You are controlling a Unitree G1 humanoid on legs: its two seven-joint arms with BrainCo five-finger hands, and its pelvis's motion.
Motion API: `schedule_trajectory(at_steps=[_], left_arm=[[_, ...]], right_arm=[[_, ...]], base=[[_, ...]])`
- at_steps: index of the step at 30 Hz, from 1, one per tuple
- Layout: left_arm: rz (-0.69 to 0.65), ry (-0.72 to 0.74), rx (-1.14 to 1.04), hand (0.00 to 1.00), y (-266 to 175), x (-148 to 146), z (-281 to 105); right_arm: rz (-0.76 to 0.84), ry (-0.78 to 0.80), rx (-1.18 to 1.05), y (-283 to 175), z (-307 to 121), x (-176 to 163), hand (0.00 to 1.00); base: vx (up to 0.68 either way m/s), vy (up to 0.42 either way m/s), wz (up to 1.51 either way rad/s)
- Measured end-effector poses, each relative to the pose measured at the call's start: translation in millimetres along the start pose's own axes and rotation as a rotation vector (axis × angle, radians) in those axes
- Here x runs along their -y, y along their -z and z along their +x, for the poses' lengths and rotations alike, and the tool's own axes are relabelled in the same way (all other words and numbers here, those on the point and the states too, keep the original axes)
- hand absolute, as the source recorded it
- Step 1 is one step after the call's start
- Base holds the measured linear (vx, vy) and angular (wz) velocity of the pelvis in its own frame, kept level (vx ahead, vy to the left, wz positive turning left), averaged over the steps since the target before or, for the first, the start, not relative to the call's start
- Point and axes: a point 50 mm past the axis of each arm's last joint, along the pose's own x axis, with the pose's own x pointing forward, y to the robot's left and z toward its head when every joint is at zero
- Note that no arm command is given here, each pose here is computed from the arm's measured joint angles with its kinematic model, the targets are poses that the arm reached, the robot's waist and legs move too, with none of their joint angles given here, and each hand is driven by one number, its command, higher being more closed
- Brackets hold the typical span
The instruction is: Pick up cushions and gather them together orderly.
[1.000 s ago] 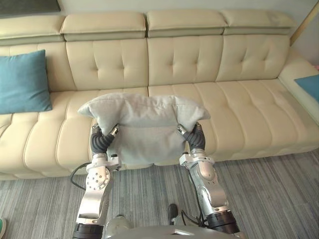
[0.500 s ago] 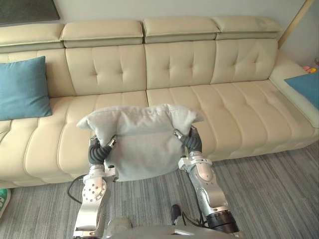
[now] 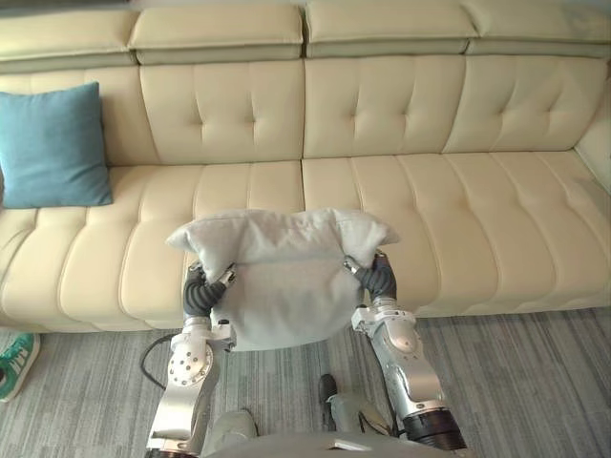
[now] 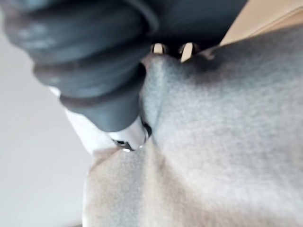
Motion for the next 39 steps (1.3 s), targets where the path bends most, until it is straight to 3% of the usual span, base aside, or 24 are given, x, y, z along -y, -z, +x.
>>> schedule_trajectory(at_steps=[15,20,39], left_arm=[[-0.077,0.073,-0.037,1.0,8,18,-9],[-0.008,0.076,-0.064,1.0,16,7,-10],[0.0,0.09,-0.077,1.0,19,10,-5]], right_arm=[[0.046,0.076,0.053,-14,-24,20,1.0],[0.072,0.093,-0.024,5,-25,16,1.0],[0.032,0.094,-0.053,12,-15,19,1.0]], base=[[0.1,0.084,0.04],[0.04,0.185,-0.14],[-0.03,-0.004,-0.11]])
